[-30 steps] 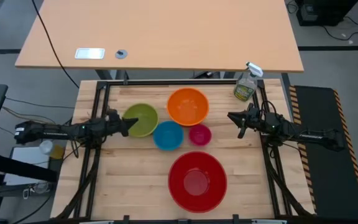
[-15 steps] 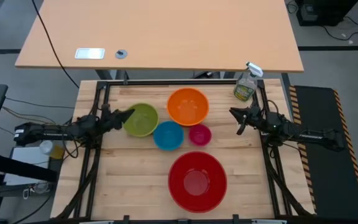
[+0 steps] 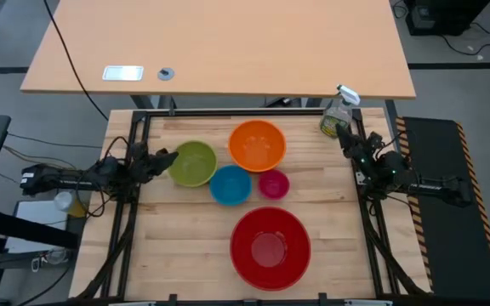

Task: Nest bowls inside each other
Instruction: Stack the orange bowl on top of the large red bowl

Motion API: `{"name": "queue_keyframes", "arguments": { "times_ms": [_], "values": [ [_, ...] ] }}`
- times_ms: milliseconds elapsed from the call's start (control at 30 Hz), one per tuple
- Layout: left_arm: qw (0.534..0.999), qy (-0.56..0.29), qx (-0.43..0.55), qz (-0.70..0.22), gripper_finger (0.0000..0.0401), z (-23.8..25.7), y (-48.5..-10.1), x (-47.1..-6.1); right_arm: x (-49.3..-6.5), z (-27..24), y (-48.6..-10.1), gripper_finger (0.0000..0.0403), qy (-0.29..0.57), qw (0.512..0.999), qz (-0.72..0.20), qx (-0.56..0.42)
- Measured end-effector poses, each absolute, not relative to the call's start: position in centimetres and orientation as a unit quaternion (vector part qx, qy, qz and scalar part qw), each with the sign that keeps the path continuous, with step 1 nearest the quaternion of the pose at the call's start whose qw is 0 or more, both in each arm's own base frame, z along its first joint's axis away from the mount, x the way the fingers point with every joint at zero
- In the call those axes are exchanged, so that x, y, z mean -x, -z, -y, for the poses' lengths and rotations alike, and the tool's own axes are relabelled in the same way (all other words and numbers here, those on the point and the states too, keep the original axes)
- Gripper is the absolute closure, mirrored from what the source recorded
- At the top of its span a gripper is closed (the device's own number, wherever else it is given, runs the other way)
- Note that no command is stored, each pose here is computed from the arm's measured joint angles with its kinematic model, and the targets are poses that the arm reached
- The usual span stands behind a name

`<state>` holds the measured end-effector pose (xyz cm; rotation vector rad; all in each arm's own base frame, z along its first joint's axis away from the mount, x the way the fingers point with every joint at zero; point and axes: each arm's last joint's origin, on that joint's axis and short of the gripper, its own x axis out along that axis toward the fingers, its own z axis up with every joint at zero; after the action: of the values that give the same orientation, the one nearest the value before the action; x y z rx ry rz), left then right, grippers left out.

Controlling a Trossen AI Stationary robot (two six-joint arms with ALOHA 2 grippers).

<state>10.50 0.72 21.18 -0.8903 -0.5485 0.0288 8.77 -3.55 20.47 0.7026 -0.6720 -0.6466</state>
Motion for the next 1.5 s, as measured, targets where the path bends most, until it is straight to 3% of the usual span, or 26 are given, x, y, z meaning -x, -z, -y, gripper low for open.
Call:
{"name": "queue_keyframes", "arguments": {
  "times_ms": [267,433,700,833,1067,1267,1400,1500],
  "values": [
    [0.866,-0.05,0.423,0.262,0.0393,-0.8,-21.3,-10.6,-9.7,3.4,-20.2,0.034,0.22,0.816,0.31,-0.436],
    [0.886,-0.082,0.411,0.2,0.0343,-0.8,-22.7,-11.1,-11.0,3.1,-21.6,0.034,0.145,0.842,0.252,-0.455],
    [0.918,-0.157,0.365,0.007,0.0244,-0.8,-24.7,-11.5,-15.5,2.8,-26.6,0.034,0.184,0.909,-0.016,-0.374],
    [0.923,-0.177,0.338,-0.05,0.0214,-0.8,-26.0,-11.6,-18.5,2.7,-28.5,0.0336,0.159,0.923,-0.117,-0.33],
    [0.918,-0.199,0.325,-0.11,0.0194,-0.8,-27.2,-12.0,-23.6,2.3,-29.1,0.0285,0.11,0.918,-0.248,-0.289],
    [0.904,-0.217,0.339,-0.143,0.0192,-0.8,-27.0,-12.6,-26.9,1.6,-29.4,0.0219,0.079,0.92,-0.283,-0.26],
    [0.893,-0.23,0.348,-0.168,0.0192,-0.8,-26.4,-13.1,-28.4,1.6,-29.7,0.0194,0.101,0.914,-0.307,-0.245],
    [0.887,-0.239,0.354,-0.178,0.0192,-0.8,-26.1,-13.6,-29.1,2.0,-29.8,0.0188,0.163,0.894,-0.352,-0.226]
  ]
}}
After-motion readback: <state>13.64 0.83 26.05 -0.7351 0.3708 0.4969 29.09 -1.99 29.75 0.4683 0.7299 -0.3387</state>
